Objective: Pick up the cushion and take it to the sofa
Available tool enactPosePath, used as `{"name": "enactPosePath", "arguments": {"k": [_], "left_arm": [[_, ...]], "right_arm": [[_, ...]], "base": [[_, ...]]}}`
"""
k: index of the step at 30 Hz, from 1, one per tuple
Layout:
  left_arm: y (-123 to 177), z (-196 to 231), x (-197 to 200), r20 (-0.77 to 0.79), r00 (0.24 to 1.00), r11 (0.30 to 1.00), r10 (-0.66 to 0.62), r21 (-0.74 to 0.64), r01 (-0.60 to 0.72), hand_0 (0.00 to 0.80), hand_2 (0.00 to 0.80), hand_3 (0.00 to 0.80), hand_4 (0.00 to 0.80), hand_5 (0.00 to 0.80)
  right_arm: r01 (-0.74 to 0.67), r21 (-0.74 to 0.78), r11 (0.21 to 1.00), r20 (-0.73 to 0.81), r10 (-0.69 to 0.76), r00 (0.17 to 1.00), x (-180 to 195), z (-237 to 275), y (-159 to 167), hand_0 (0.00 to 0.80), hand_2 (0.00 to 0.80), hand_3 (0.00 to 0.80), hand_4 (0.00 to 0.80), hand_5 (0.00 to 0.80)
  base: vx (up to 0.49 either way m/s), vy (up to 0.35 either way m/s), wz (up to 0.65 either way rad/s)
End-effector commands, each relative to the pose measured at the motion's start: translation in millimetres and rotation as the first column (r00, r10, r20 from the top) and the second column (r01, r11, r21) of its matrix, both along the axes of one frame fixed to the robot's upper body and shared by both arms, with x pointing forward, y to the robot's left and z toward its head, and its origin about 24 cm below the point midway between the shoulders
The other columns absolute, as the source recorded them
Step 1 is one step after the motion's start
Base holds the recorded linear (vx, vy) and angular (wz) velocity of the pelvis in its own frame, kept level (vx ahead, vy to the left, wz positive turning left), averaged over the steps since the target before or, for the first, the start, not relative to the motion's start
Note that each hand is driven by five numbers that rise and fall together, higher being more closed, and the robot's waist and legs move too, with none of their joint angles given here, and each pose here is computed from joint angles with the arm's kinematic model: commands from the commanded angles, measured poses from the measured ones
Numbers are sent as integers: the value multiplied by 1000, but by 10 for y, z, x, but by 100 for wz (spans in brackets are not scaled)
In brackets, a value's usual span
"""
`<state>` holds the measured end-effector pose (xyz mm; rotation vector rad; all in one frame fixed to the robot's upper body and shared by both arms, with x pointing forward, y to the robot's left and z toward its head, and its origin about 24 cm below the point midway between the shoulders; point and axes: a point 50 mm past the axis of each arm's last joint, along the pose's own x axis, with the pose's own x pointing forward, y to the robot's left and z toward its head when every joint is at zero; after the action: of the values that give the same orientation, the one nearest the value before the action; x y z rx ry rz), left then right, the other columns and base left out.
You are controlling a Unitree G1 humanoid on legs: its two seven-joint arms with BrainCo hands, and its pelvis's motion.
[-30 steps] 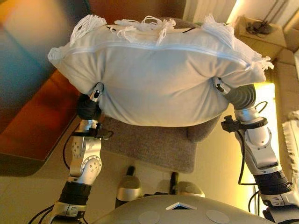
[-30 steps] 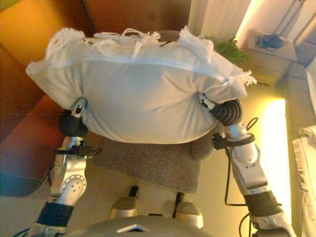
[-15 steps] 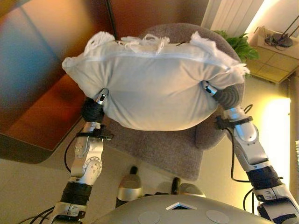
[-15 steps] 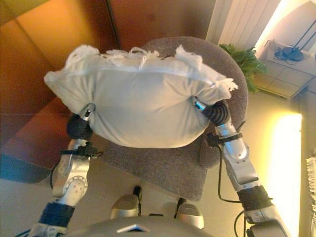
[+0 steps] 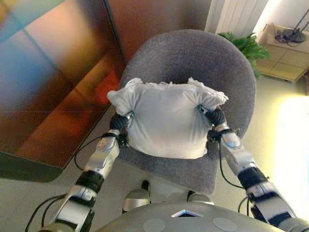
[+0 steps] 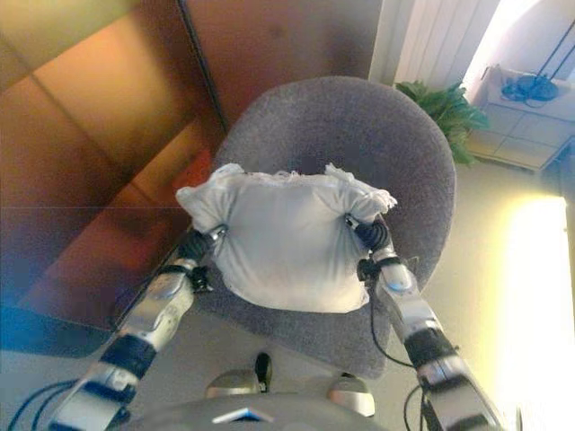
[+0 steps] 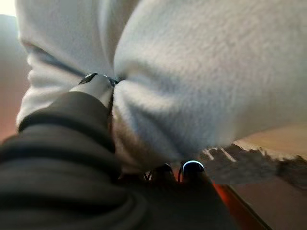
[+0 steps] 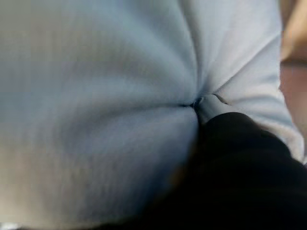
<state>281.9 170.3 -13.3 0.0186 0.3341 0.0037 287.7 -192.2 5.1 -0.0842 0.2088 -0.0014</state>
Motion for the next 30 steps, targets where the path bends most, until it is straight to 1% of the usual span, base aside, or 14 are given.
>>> {"name": "enactPosePath", "arguments": {"k": [1, 4, 9, 12, 15, 19, 21, 23, 25, 26, 27, 29, 30], "left_arm": [[-448, 617, 515, 220, 966, 989, -139, 87, 123, 800, 800, 800, 800, 800], [-484, 612, 612, 194, 973, 989, -127, 106, 107, 800, 800, 800, 800, 800], [-619, 804, 842, 217, 971, 988, -102, 136, 73, 800, 800, 800, 800, 800], [-687, 956, 963, 240, 968, 987, -77, 155, 40, 800, 800, 800, 800, 800], [-704, 1091, 1051, 272, 961, 985, -55, 170, 8, 800, 800, 800, 800, 800], [-660, 1319, 1180, 319, 947, 975, -34, 218, -39, 800, 800, 800, 800, 800], [-629, 1387, 1225, 322, 946, 974, -17, 219, -58, 800, 800, 800, 800, 800], [-575, 1422, 1278, 294, 956, 963, 15, 252, -92, 800, 800, 800, 800, 800], [-537, 1436, 1311, 264, 964, 955, 36, 276, -111, 800, 800, 800, 800, 800], [-525, 1471, 1328, 262, 964, 951, 45, 283, -121, 800, 800, 800, 800, 800], [-507, 1523, 1346, 275, 960, 947, 47, 295, -130, 800, 800, 800, 800, 800], [-477, 1652, 1384, 302, 952, 940, 52, 307, -149, 800, 800, 800, 800, 800], [-447, 1748, 1404, 329, 941, 934, 80, 304, -186, 800, 800, 800, 800, 800]], "right_arm": [[-101, 105, 989, 239, 73, 968, 434, 679, 481, 800, 800, 800, 800, 800], [-86, 105, 991, 226, 61, 972, 484, 687, 540, 800, 800, 800, 800, 800], [-67, 120, 990, 235, 37, 971, 736, 930, 599, 800, 800, 800, 800, 800], [-44, 153, 987, 194, 14, 981, 873, 980, 514, 800, 800, 800, 800, 800], [-23, 103, 994, 191, 3, 982, 997, 1059, 380, 800, 800, 800, 800, 800], [-19, 89, 996, 185, 2, 983, 1130, 1232, 281, 800, 800, 800, 800, 800], [-22, 78, 997, 169, 8, 986, 1182, 1290, 228, 800, 800, 800, 800, 800], [-7, 80, 997, 124, -2, 992, 1242, 1344, 147, 800, 800, 800, 800, 800], [-15, 139, 990, 97, 1, 995, 1280, 1395, 149, 800, 800, 800, 800, 800], [-19, 195, 981, 76, 4, 997, 1294, 1414, 168, 800, 800, 800, 800, 800], [-20, 218, 976, 71, 5, 997, 1311, 1453, 180, 800, 800, 800, 800, 800], [-32, 221, 975, 80, 15, 997, 1339, 1554, 139, 800, 800, 800, 800, 800], [-49, 223, 974, 80, 32, 996, 1350, 1606, 115, 800, 800, 800, 800, 800]], "base": [[-28, -7, -6], [-94, 1, -11], [-194, 63, -13], [-133, 68, -18], [-101, 28, -6], [-77, -25, -11], [-59, -30, -6], [-30, -42, -9], [-30, -58, -8], [-71, -82, -7], [-80, -85, -5], [-90, -84, -7], [-78, -87, -7]]}}
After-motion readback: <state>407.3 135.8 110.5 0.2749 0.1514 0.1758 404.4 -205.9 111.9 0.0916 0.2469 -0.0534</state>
